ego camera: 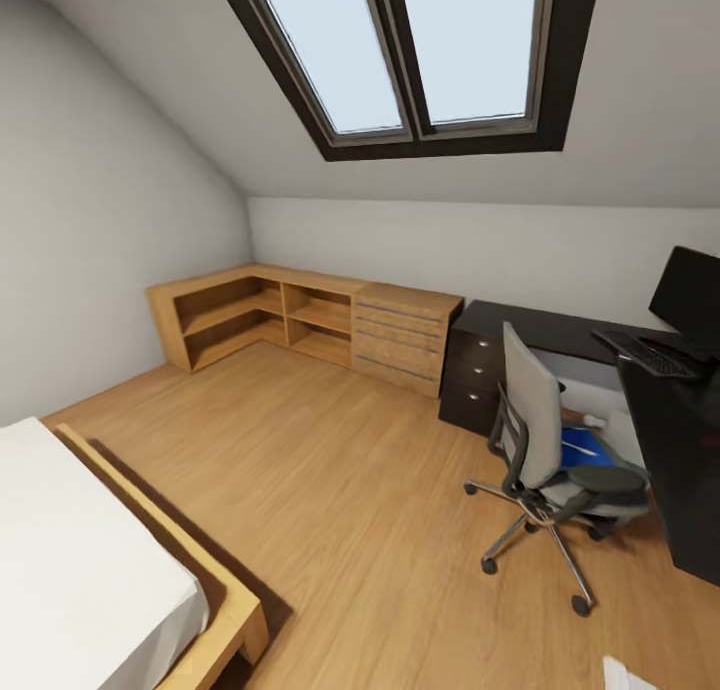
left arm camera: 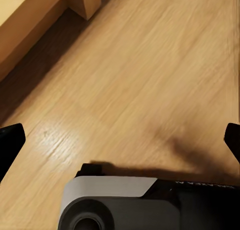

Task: In the bedroom, organize the workspace by keeping the computer under the desk, ensuring the monitor is on the desk, placing the keyboard on the desk next to the monitor, placing the mouse on the desk next to the keyboard, moving the folder from the swivel chair onto the desk next to the mouse, stacking the notebook on top of the folder with the pen on top of the notebook, and positioning the swivel chair next to the desk.

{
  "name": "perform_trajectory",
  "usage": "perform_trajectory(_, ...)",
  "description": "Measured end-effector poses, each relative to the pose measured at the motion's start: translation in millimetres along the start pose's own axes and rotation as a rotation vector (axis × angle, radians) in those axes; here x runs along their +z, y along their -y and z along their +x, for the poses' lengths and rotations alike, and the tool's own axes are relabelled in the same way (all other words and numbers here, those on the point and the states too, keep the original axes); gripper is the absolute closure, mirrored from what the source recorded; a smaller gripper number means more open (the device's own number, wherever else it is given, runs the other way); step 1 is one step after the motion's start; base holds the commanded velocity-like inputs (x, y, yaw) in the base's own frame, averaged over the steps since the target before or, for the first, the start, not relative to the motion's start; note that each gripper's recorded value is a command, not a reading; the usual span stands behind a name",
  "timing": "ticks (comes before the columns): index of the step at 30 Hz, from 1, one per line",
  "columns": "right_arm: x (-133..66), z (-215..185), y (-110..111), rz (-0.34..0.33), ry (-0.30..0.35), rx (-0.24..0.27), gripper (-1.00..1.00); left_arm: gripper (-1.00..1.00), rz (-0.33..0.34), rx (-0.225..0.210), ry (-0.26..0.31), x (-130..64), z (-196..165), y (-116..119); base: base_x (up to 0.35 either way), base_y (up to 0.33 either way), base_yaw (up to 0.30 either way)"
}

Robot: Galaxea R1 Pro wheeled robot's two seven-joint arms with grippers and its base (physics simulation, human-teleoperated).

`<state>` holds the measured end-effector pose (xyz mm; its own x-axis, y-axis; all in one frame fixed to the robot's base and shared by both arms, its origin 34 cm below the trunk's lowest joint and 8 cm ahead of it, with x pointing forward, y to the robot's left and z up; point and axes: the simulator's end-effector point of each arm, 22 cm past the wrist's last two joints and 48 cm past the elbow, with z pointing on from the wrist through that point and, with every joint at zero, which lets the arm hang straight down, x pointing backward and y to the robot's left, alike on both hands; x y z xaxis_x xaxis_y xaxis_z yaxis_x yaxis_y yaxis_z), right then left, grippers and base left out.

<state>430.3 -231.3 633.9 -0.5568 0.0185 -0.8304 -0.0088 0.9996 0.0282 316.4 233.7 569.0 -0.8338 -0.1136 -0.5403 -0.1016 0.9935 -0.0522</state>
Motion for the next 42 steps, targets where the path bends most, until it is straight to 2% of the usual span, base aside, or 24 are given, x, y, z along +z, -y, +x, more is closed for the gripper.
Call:
perform_trajectory(8,0.2,-0.2,0.0,0.000,0.000,0.000,-1.00,-1.00,0.000,-0.001,0.003,0.0,-0.6,0.0,0.013,0.012,-0.300)
perform_trajectory(17,0.0,-0.1,0.0,0.000,0.000,0.000,-1.00,-1.00,-0.001,-0.002,0.003,-0.1,-0.6,-0.2,0.156,0.187,-0.300)
perform_trajectory(33,0.3,-0.3,0.0,0.000,0.000,0.000,-1.00,-1.00,-0.006,-0.011,0.007,0.2,-2.0,-2.5,0.014,0.089,-0.300)
perform_trajectory(35,0.1,-0.1,0.4,0.000,0.000,-0.001,-1.00,-1.00,-0.011,-0.018,0.037,0.6,-10.0,-3.5,0.000,0.001,-0.300)
perform_trajectory(38,1.1,0.7,0.3,0.000,0.000,-0.001,-1.00,-1.00,-0.012,-0.021,0.044,1.8,-11.3,-2.4,0.000,0.001,-0.300)
perform_trajectory(42,4.4,4.9,-0.4,0.000,0.000,0.002,-1.00,-1.00,-0.016,-0.058,0.045,6.6,-9.3,3.6,0.000,0.000,-0.269)
